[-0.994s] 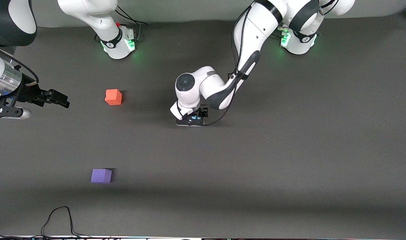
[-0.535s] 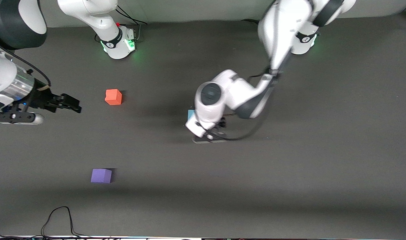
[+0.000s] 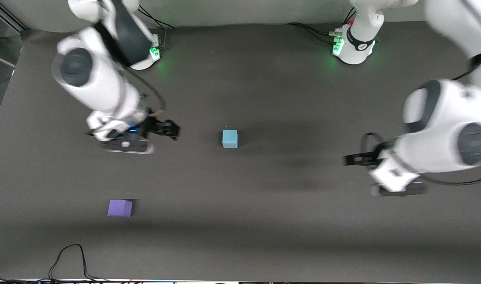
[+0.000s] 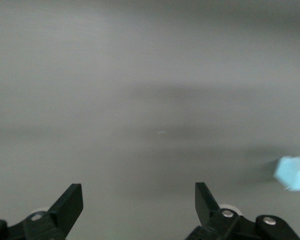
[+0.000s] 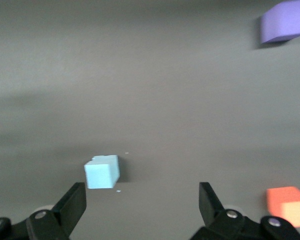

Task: Place blue block between orange and purple blocks
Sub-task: 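Withdraw the left gripper while the right gripper reaches the blue block, then grasp the blue block with the right gripper and lift it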

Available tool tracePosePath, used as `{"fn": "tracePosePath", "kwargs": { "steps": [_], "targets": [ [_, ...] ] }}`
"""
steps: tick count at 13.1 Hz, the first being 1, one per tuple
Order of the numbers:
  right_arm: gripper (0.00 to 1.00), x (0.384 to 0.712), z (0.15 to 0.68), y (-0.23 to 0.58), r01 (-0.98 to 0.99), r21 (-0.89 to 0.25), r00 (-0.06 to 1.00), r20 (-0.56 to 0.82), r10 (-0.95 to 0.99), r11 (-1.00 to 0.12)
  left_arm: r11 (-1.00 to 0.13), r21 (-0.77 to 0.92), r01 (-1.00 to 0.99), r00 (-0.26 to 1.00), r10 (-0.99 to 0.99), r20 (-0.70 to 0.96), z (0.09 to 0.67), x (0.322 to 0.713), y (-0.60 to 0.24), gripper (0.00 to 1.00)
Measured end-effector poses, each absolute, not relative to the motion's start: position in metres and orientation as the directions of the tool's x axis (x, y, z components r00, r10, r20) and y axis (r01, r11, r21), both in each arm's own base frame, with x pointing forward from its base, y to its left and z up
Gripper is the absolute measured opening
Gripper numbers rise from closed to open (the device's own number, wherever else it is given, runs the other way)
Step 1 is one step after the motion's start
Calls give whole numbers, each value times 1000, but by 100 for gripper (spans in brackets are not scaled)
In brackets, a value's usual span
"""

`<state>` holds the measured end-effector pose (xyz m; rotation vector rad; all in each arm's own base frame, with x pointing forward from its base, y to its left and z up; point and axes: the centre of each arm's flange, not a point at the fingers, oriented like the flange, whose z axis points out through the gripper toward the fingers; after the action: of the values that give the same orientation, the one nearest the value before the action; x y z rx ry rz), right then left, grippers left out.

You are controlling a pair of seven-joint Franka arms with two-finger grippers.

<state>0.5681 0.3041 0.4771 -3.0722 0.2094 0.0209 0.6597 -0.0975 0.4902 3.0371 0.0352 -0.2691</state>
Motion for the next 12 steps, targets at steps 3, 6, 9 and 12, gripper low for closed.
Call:
{"fn": "tracePosePath", "kwargs": {
  "steps": [3, 6, 9, 12],
  "targets": [
    [100, 558, 401, 375, -160, -56, 987, -5, -160, -985, -997, 66, -29, 991, -38, -131, 542, 639, -15, 100],
    [100, 536, 326, 432, -193, -18, 981, 28, -193, -981, -997, 28, -70, 994, -72, -87, 578, 614, 3, 100],
    [100, 511, 266, 459, -206, 0, 977, 51, -206, -979, -996, 6, -83, 994, -84, -67, 602, 591, -6, 100],
    [100, 485, 224, 461, -210, -28, 975, 70, -212, -977, -996, -11, -86, 995, -85, -48, 613, 573, -11, 100]
  ]
}}
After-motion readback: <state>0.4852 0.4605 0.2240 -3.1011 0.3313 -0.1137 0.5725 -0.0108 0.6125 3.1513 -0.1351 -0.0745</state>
